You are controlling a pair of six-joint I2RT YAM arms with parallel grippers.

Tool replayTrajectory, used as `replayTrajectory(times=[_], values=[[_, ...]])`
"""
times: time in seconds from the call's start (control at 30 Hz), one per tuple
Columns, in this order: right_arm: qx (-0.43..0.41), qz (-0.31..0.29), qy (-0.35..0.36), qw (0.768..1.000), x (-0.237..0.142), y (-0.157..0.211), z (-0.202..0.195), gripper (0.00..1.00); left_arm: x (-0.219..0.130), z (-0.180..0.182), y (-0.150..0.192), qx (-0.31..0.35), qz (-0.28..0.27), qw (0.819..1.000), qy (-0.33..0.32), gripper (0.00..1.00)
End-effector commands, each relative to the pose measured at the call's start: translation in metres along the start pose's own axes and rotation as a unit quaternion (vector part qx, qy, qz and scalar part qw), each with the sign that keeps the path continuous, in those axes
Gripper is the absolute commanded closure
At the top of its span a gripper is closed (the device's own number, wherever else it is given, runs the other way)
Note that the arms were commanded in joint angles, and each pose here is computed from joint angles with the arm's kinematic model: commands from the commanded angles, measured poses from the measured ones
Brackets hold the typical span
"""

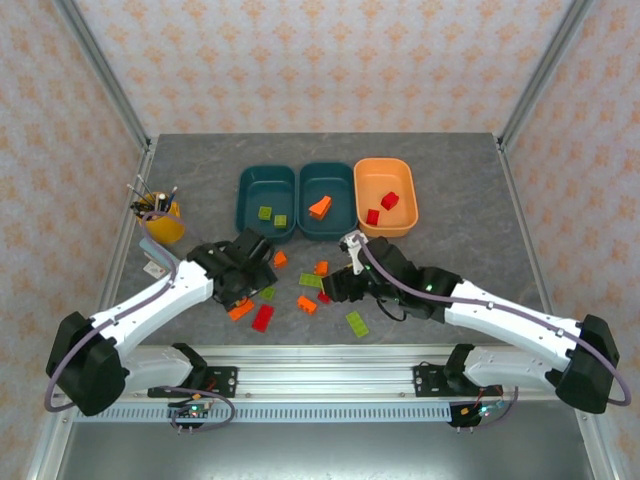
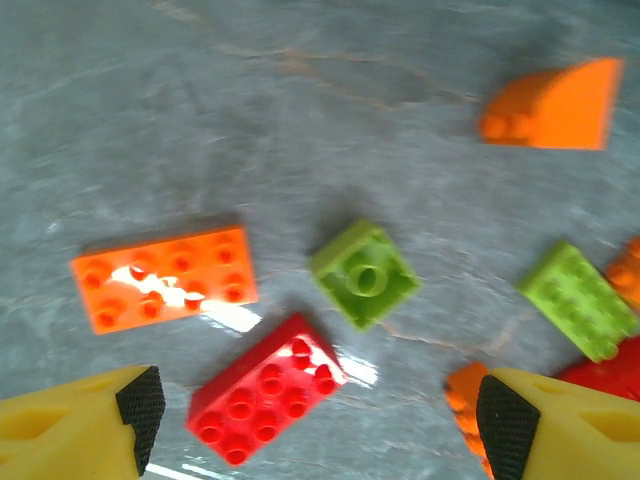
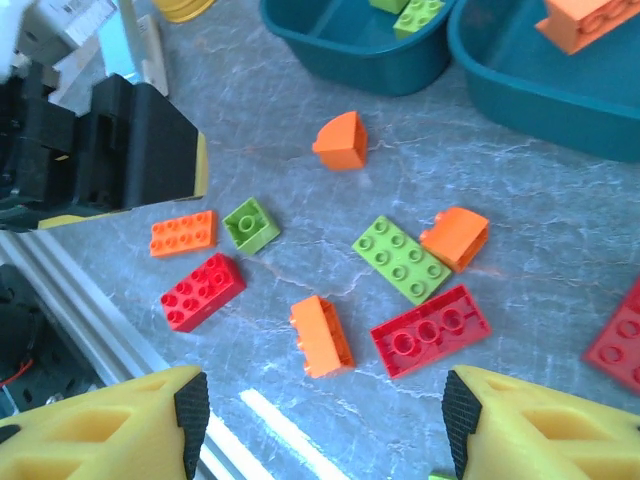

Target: Sort the legos into containers by color

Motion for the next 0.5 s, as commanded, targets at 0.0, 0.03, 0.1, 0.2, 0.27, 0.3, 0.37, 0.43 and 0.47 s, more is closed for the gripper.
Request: replayTrajectory(times=[0.0,0.03,0.1,0.2,0.27,0.3,0.37,0.43,0.47], values=[[-0.024,-0.012,-0.023,0.999,0.002,-0.005,0.011,0.35,0.0,0.025,0.003,-0.089,-0.03,0.995,-0.034,0.15],[-0.032,-0.008,-0.027,0.999,0.003,-0.005,0.015,0.35,0.003,0.029,0.004,-0.103,-0.025,0.994,-0.037,0.15],[-0.047,-0.003,-0.029,0.998,0.006,-0.003,0.021,0.35,0.01,0.039,0.009,-0.145,-0.008,0.988,-0.053,0.13],[-0.049,0.005,-0.031,0.998,0.012,-0.003,0.024,0.35,0.017,0.052,0.017,-0.247,-0.016,0.968,-0.045,0.13],[-0.048,0.009,-0.034,0.998,0.014,-0.004,0.025,0.35,0.017,0.056,0.017,-0.317,-0.043,0.947,-0.02,0.14],[-0.047,0.012,-0.035,0.998,0.016,-0.004,0.026,0.35,0.015,0.057,0.015,-0.349,-0.06,0.935,-0.009,0.14],[-0.048,0.011,-0.039,0.998,0.015,-0.006,0.028,0.35,0.013,0.056,0.011,-0.39,-0.082,0.917,-0.001,0.14],[-0.051,0.023,-0.035,0.998,0.021,-0.004,0.027,0.35,0.015,0.054,0.011,-0.425,-0.073,0.902,-0.013,0.11],[-0.053,0.024,-0.035,0.998,0.021,-0.004,0.027,0.35,0.018,0.053,0.012,-0.439,-0.064,0.896,-0.018,0.09]])
Point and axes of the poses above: each hand's point on the last joint's axis, 136 mm out from that joint toward the fingers, its own x axis out along the fingers, its own z axis along the line the jaws close on, y = z × x, the point moved 10 cm from there along -x, back along the fingers, and after that the axes turned 8 degrees about x, right-handed, at the moved point
